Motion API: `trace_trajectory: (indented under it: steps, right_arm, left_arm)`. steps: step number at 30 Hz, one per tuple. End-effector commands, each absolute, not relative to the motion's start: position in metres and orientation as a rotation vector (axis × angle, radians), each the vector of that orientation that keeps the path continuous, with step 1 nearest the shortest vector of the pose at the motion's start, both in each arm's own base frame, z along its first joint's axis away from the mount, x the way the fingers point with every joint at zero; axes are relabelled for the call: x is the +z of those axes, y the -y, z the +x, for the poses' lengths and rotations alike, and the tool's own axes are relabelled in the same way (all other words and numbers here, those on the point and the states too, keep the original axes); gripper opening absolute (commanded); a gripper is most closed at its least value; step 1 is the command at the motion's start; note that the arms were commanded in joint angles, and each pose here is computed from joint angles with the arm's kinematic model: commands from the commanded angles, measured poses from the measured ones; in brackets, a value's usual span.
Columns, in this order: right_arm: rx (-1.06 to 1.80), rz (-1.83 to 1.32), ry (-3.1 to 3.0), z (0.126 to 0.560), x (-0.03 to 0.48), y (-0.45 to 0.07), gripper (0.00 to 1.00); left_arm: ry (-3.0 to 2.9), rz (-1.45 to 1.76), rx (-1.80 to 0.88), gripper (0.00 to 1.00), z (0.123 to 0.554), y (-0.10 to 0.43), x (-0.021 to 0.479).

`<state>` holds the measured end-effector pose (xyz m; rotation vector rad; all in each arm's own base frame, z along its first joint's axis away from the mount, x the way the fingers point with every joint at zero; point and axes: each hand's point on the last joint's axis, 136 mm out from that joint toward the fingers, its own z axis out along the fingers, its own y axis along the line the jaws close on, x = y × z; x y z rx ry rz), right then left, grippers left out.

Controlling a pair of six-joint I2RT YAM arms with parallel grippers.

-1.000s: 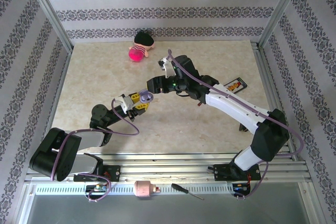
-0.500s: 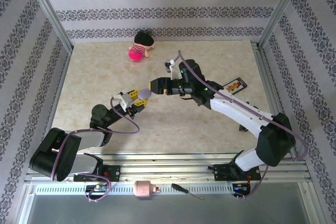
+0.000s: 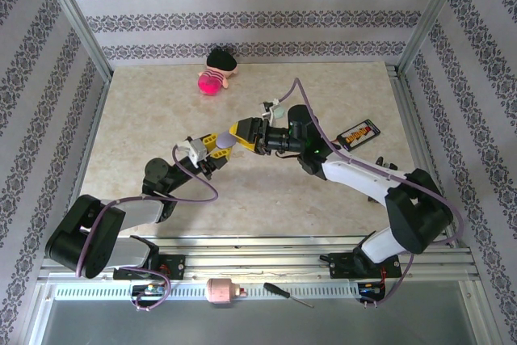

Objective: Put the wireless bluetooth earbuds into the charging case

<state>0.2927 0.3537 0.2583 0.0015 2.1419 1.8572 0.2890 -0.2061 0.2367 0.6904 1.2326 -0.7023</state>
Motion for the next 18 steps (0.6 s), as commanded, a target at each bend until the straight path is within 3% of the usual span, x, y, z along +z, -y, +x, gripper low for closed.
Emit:
trace_trajectory:
  steps: [1,5,9,15,18]
  right_arm:
    - [1.997,-0.004,-2.055,0.288,0.276,-0.36,0.63]
    - [2.019,0.0,-2.055,0.288,0.276,-0.361,0.61]
    - [2.033,-0.019,-2.061,0.284,0.277,-0.363,0.53]
    - [2.037,-0.018,-2.097,0.277,0.266,-0.368,0.57]
    - [2.064,-0.032,-2.084,0.273,0.267,-0.373,0.52]
  left_arm:
    - [-1.136,0.684,-0.718,0.24,0.284,0.212,0.264]
    - [-1.137,0.679,-0.719,0.24,0.283,0.213,0.264]
    - [-1.147,0.671,-0.703,0.24,0.284,0.211,0.261]
    - [-1.139,0.654,-0.671,0.24,0.287,0.208,0.264]
    - [-1.137,0.662,-0.671,0.24,0.287,0.209,0.264]
